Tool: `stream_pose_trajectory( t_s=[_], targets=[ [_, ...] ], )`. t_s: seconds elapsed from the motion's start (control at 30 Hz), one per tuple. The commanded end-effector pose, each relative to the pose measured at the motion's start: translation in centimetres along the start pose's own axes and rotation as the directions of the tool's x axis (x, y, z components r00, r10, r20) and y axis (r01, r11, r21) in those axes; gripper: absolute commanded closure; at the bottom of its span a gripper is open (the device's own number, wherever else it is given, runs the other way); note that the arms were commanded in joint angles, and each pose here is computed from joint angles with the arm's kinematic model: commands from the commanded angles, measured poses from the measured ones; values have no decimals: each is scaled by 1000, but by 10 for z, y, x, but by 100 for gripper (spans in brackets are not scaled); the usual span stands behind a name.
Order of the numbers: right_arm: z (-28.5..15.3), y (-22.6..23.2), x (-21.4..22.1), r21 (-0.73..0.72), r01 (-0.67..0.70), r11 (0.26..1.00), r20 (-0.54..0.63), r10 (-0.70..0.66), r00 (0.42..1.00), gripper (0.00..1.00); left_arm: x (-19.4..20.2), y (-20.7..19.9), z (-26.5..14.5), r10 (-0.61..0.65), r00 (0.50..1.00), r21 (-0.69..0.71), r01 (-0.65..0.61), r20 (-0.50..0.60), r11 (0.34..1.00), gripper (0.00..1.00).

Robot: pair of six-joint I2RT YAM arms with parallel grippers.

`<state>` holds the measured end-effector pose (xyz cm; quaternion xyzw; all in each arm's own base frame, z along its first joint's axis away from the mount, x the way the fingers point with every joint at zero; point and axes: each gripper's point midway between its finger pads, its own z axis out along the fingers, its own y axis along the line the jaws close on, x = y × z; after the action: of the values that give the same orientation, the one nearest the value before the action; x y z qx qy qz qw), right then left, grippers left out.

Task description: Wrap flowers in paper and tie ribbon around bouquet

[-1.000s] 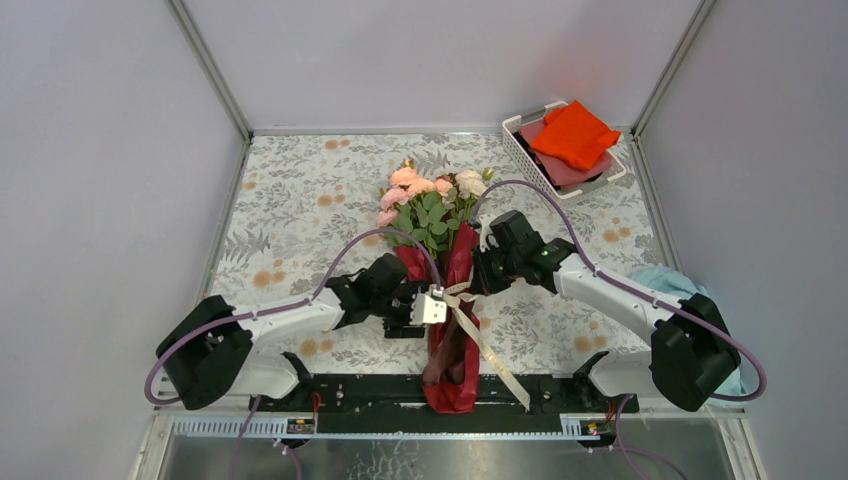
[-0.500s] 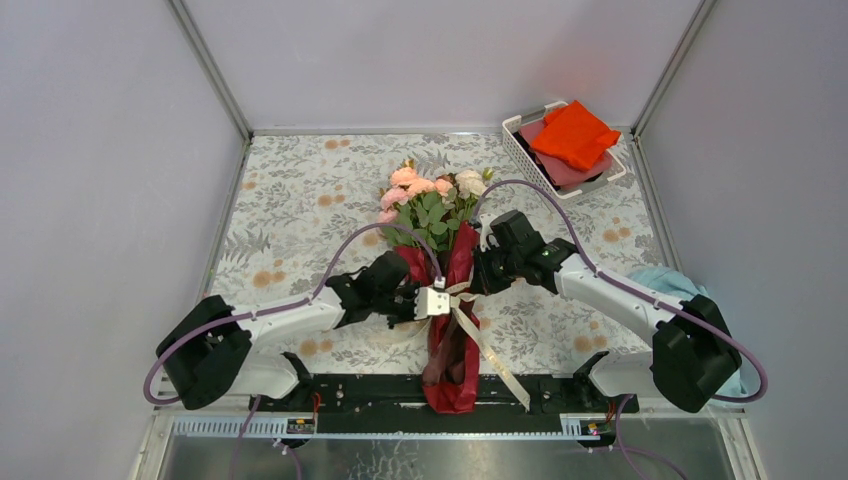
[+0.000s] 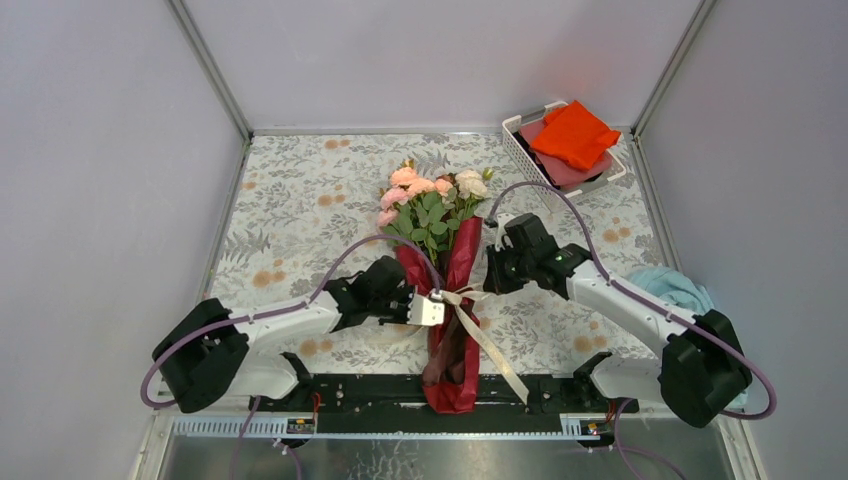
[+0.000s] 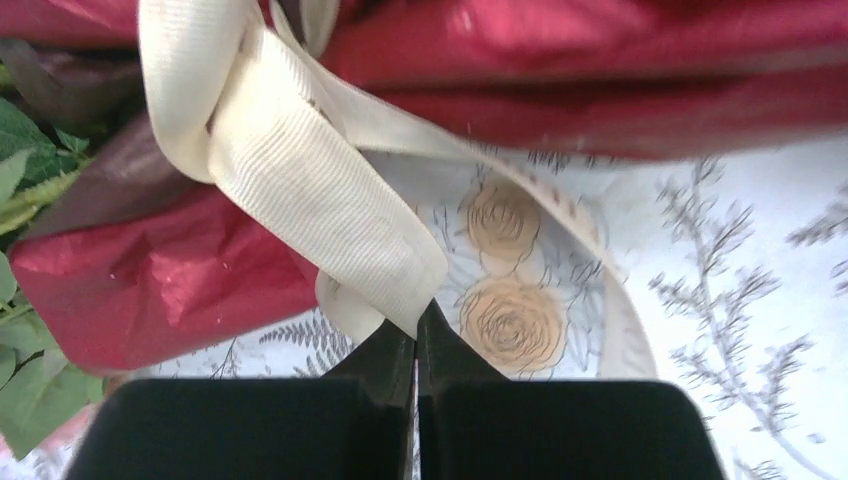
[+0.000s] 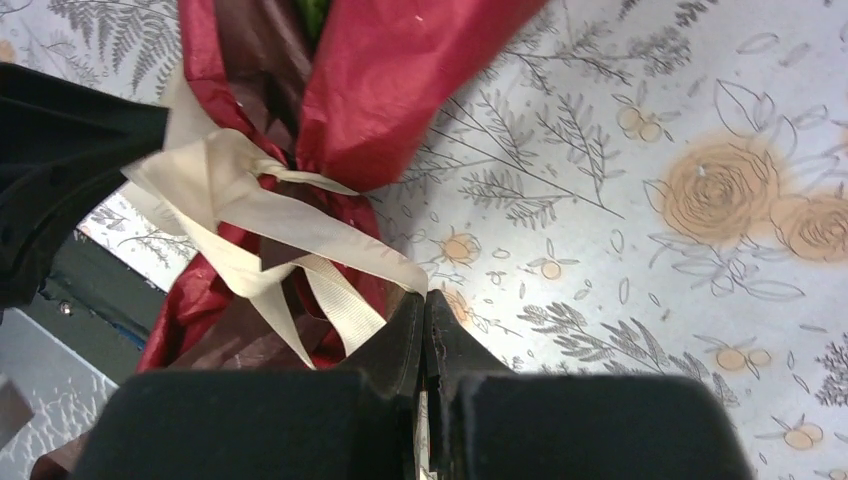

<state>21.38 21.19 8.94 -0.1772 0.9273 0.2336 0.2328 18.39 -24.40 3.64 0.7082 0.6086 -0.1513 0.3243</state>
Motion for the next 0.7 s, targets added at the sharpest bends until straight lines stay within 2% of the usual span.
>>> stream_pose_trajectory(
  t_s=[0.0,0.33,0.53,0.67],
  targets=[
    [-9,-16,7,57,-55,997,21,54,998,100,28,20,-6,208,971,-62,-216,-115,974,100],
    [-16,-29,24,92,-108,990,16,107,994,100,73,3,-6,378,900,40,-379,-218,924,100],
    [-12,-35,38,106,-155,982,-25,159,987,100,95,4,-9,452,853,73,-449,-261,890,100],
    [-19,-41,31,118,-184,976,16,183,983,100,105,4,-13,501,817,87,-498,-287,863,100]
  ],
)
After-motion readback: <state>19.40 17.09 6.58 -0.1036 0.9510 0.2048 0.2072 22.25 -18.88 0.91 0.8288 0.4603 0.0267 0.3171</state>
